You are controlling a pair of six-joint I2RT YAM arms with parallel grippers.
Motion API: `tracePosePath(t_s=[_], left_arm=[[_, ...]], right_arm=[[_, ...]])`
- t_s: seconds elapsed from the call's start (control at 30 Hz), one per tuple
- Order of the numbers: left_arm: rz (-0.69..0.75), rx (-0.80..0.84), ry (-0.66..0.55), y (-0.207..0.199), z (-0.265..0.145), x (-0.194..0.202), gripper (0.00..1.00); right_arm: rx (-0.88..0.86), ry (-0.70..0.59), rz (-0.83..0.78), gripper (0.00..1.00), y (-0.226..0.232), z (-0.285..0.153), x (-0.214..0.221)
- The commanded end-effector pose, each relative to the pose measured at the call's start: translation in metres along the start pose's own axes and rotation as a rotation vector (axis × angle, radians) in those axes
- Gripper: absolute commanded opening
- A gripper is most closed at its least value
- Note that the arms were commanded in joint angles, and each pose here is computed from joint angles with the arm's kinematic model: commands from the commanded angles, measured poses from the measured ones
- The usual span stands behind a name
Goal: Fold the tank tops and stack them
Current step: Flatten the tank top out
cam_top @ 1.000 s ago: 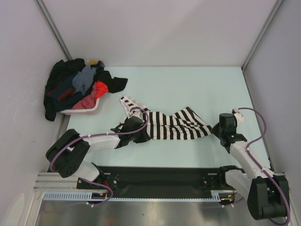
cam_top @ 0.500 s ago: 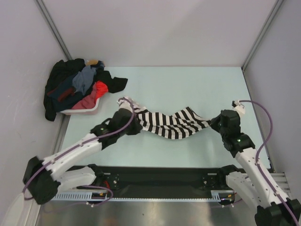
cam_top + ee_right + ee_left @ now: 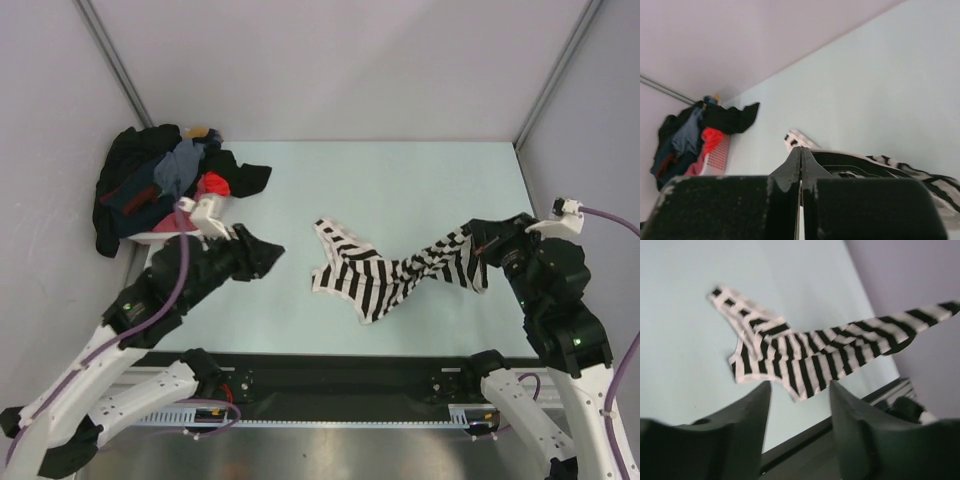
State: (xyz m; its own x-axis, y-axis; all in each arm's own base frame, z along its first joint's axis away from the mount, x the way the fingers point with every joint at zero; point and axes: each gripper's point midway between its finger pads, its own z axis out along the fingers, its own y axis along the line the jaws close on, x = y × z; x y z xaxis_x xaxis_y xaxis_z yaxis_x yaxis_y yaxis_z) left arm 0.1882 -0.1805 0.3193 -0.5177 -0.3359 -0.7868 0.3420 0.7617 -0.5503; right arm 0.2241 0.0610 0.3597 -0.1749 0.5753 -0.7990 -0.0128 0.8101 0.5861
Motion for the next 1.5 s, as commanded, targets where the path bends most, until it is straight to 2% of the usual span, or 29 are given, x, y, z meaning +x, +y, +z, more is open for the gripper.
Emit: tracePosePath(t_s=[0.0, 0.03, 0.07, 0.13, 0.23, 0.27, 0.33, 0.37, 0.43, 0.47, 0.57, 0.6, 0.7, 0.9, 1.37, 1.47], left_arm=[[0.016, 0.016, 0.233, 0.011, 0.033, 0.085, 0.60], [0.008, 0.062, 0.204, 0.001, 0.041, 0.087, 0.66], [0.015, 0.040, 0.222, 0.009, 0.048, 0.105, 0.75], [0.049, 0.087, 0.259, -0.006, 0.060, 0.130, 0.79], [0.178, 0.153, 0.314, -0.025, 0.077, 0.170, 0.86], [0.275, 0.183, 0.321, -0.030, 0.082, 0.177, 0.91], [0.399, 0.223, 0.324, -0.042, 0.087, 0.192, 0.95], [0.513, 0.230, 0.345, -0.041, 0.095, 0.204, 0.95], [0.622, 0.292, 0.359, -0.054, 0.098, 0.218, 0.93], [0.722, 0.325, 0.371, -0.058, 0.104, 0.227, 0.90], [0.877, 0.357, 0.396, -0.072, 0.111, 0.240, 0.84], [0.935, 0.357, 0.447, -0.067, 0.115, 0.260, 0.82], [1.040, 0.384, 0.482, -0.073, 0.127, 0.277, 0.74], [1.127, 0.380, 0.515, -0.075, 0.146, 0.289, 0.62], [1.146, 0.310, 0.681, -0.031, 0.172, 0.316, 0.58], [1.146, 0.297, 0.718, -0.023, 0.173, 0.321, 0.54]], right_arm=[[0.107, 0.135, -0.030, 0.00, -0.031, 0.015, 0.044], [0.126, 0.151, -0.027, 0.00, -0.041, 0.017, 0.058], [0.139, 0.147, -0.023, 0.00, -0.047, 0.018, 0.061], [0.166, 0.158, -0.019, 0.00, -0.058, 0.022, 0.074], [0.193, 0.185, -0.019, 0.00, -0.068, 0.026, 0.087], [0.199, 0.192, -0.017, 0.00, -0.070, 0.027, 0.090], [0.201, 0.200, -0.018, 0.00, -0.072, 0.028, 0.094], [0.204, 0.209, -0.021, 0.00, -0.074, 0.029, 0.097], [0.207, 0.210, -0.021, 0.00, -0.075, 0.029, 0.098], [0.209, 0.211, -0.022, 0.00, -0.076, 0.029, 0.099], [0.214, 0.210, -0.022, 0.00, -0.077, 0.029, 0.099], [0.215, 0.213, -0.021, 0.00, -0.078, 0.030, 0.099], [0.209, 0.215, -0.018, 0.00, -0.078, 0.031, 0.099], [0.206, 0.227, -0.008, 0.00, -0.081, 0.031, 0.101], [0.209, 0.235, -0.009, 0.00, -0.086, 0.030, 0.102], [0.206, 0.239, -0.009, 0.00, -0.086, 0.030, 0.104]])
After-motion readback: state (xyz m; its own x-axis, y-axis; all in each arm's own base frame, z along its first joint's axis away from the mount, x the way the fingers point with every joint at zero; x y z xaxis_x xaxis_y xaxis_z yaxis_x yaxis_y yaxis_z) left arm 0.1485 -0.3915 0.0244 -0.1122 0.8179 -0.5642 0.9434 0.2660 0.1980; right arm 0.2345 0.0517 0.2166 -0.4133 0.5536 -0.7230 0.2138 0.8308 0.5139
